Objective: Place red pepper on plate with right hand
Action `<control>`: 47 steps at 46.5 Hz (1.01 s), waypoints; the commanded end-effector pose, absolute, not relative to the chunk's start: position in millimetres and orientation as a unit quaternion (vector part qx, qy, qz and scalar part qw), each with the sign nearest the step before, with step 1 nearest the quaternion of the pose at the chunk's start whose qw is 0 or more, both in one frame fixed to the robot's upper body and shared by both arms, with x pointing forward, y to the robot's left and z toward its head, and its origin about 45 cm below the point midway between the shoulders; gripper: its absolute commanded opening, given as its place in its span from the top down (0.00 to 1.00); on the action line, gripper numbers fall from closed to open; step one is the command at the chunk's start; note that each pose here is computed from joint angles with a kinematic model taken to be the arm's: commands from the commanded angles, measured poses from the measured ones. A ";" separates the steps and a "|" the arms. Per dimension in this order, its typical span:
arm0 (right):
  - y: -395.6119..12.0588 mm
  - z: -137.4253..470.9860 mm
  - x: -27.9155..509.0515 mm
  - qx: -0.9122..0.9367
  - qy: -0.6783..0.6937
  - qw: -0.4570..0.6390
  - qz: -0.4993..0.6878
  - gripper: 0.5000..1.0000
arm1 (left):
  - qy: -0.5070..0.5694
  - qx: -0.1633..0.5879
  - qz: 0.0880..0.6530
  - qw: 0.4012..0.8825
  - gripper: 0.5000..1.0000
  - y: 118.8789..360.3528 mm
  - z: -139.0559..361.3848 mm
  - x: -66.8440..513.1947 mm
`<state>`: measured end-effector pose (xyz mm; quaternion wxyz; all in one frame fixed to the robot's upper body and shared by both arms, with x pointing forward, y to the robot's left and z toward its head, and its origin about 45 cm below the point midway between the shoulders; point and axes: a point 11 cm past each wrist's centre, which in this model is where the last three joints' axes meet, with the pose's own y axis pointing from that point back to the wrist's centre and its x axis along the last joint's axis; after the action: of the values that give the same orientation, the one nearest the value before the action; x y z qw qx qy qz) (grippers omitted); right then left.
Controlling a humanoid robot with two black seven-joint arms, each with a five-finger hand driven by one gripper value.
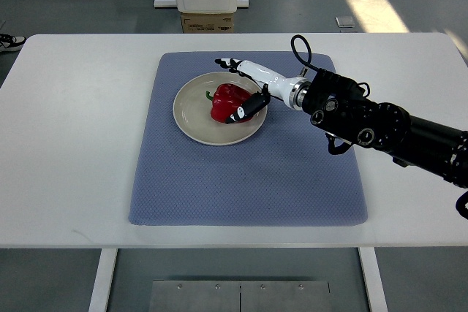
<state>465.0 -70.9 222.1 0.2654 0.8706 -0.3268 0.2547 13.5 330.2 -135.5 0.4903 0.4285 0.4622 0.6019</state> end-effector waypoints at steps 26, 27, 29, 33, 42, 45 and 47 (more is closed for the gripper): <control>-99.7 258.5 491.5 0.865 -0.445 0.175 0.153 0.02 | 0.463 0.429 0.602 0.490 0.00 330.2 -135.6 13.0; -103.9 259.3 492.9 0.863 -0.451 0.172 0.148 0.02 | 0.462 0.428 0.602 0.491 0.00 330.2 -135.5 13.9; -113.7 260.5 495.9 0.858 -0.465 0.167 0.139 0.02 | 0.463 0.429 0.602 0.490 0.00 330.2 -135.6 13.0; -133.9 263.4 501.4 0.849 -0.492 0.154 0.121 0.02 | 0.462 0.428 0.602 0.491 0.00 330.2 -135.5 13.9; -175.3 262.6 508.5 0.824 -0.550 0.123 0.063 0.02 | 0.463 0.429 0.602 0.490 0.00 330.2 -135.6 13.0; -186.4 260.7 509.3 0.815 -0.567 0.110 0.038 0.02 | 0.463 0.429 0.602 0.490 0.00 330.2 -135.6 13.0; -196.9 259.7 510.1 0.807 -0.582 0.100 0.019 0.02 | 0.462 0.428 0.602 0.491 0.00 330.2 -135.5 13.9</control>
<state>508.8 -184.0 260.0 0.1141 0.8170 -0.5637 0.0421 13.1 330.2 -135.5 0.4901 0.4286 0.4624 0.6019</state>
